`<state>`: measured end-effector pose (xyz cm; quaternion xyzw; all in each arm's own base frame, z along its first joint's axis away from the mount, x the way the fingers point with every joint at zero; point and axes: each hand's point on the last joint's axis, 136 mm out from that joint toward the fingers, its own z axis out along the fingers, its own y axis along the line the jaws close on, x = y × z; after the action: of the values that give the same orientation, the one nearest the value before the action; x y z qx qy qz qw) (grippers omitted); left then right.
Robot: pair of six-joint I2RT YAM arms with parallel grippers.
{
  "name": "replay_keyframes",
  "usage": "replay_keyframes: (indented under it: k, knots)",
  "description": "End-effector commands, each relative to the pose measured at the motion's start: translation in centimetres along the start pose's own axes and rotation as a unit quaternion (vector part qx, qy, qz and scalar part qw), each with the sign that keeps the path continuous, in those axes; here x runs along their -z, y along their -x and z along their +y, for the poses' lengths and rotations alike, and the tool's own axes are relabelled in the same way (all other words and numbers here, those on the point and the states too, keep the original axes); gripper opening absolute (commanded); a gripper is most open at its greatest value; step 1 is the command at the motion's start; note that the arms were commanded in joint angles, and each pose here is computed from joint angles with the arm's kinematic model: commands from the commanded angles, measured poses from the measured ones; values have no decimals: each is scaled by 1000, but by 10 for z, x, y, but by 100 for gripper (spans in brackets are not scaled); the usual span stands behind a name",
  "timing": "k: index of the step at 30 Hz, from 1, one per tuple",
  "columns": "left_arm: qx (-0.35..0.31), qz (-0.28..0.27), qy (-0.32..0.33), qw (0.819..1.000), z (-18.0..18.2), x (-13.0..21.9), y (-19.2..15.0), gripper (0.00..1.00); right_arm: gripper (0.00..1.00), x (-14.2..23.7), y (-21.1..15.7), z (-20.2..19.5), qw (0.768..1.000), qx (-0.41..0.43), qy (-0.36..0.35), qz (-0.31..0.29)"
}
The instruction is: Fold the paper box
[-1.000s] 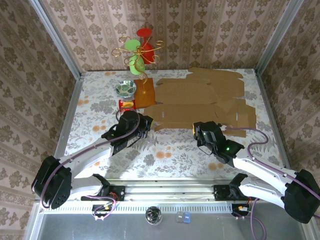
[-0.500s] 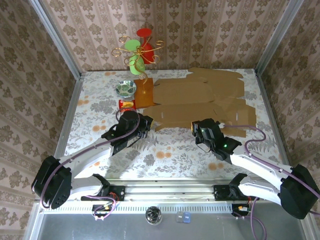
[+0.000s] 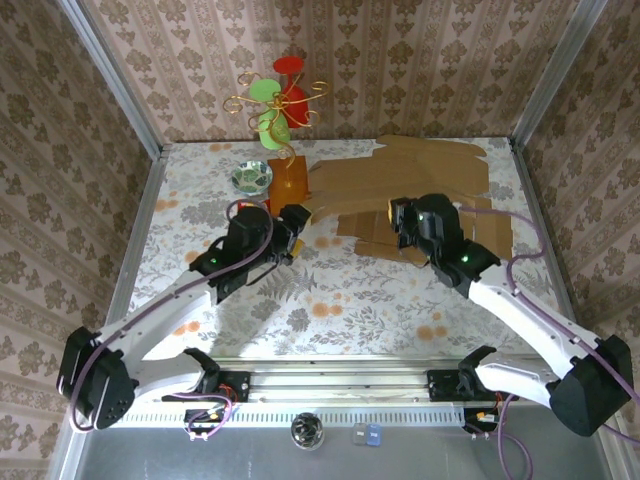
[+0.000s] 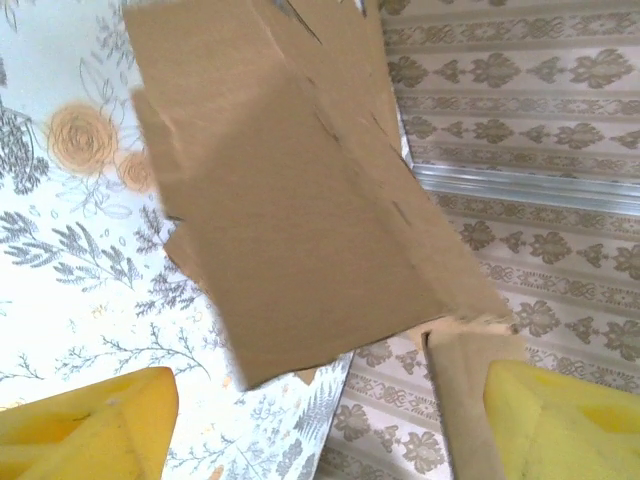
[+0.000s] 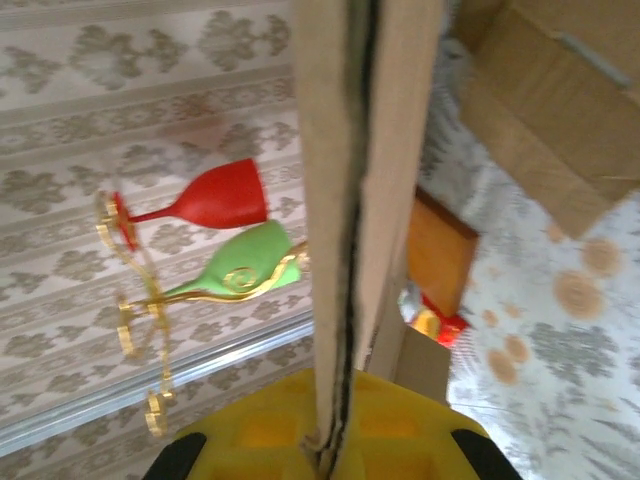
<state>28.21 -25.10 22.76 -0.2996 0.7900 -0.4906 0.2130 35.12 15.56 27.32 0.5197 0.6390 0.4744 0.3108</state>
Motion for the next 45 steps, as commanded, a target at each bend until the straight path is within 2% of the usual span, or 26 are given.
replay_keyframes:
  k: [1, 6, 13, 20, 23, 27, 29, 31, 34, 36, 37, 39, 42, 45]
  knots:
    - [-66, -14, 29, 997, -1, 24, 12, 82, 0, 5, 0, 36, 999, 47, 14, 8]
    - [-125, -63, 28, 990, -22, 60, 39, 81, 0, 27, 2, 81, 997, 78, 22, -4]
    - [-152, -120, 18, 981, -45, 91, 78, 76, 0, 67, -2, 98, 997, 71, -17, 4]
    - [-141, -137, 22, 980, -48, 98, 102, 72, 0, 117, -7, 107, 995, 49, -85, 5]
    - [-144, -137, 24, 980, -48, 96, 105, 71, 0, 123, -9, 128, 997, 45, -69, 1]
    - [-139, -131, 30, 981, -45, 91, 105, 70, 0, 123, -24, 147, 997, 16, -66, 24]
    - [-135, -127, 48, 981, -37, 90, 107, 69, 0, 120, -34, 143, 995, 5, -91, 34]
    - [-131, -120, 61, 982, -28, 88, 107, 69, 0, 94, -44, 128, 991, 0, -124, 39]
    - [-128, -110, 81, 982, -12, 85, 110, 68, 0, 45, -54, 109, 991, -21, -122, 45]
    - [-132, -91, 114, 981, 9, 80, 110, 61, 0, 11, -53, 100, 993, -43, -105, 44]
    - [-129, -74, 133, 980, 25, 76, 108, 54, 0, -6, -51, 95, 992, -55, -100, 45]
    - [-116, -44, 152, 981, 57, 64, 103, 46, 0, -26, -49, 85, 990, -74, -107, 50]
    - [-62, -15, 125, 990, 101, 41, 94, 35, 0, -38, -53, 80, 988, -76, -121, 59]
    - [-32, -19, 84, 996, 120, 22, 92, 32, 0, -40, -52, 79, 988, -74, -122, 55]
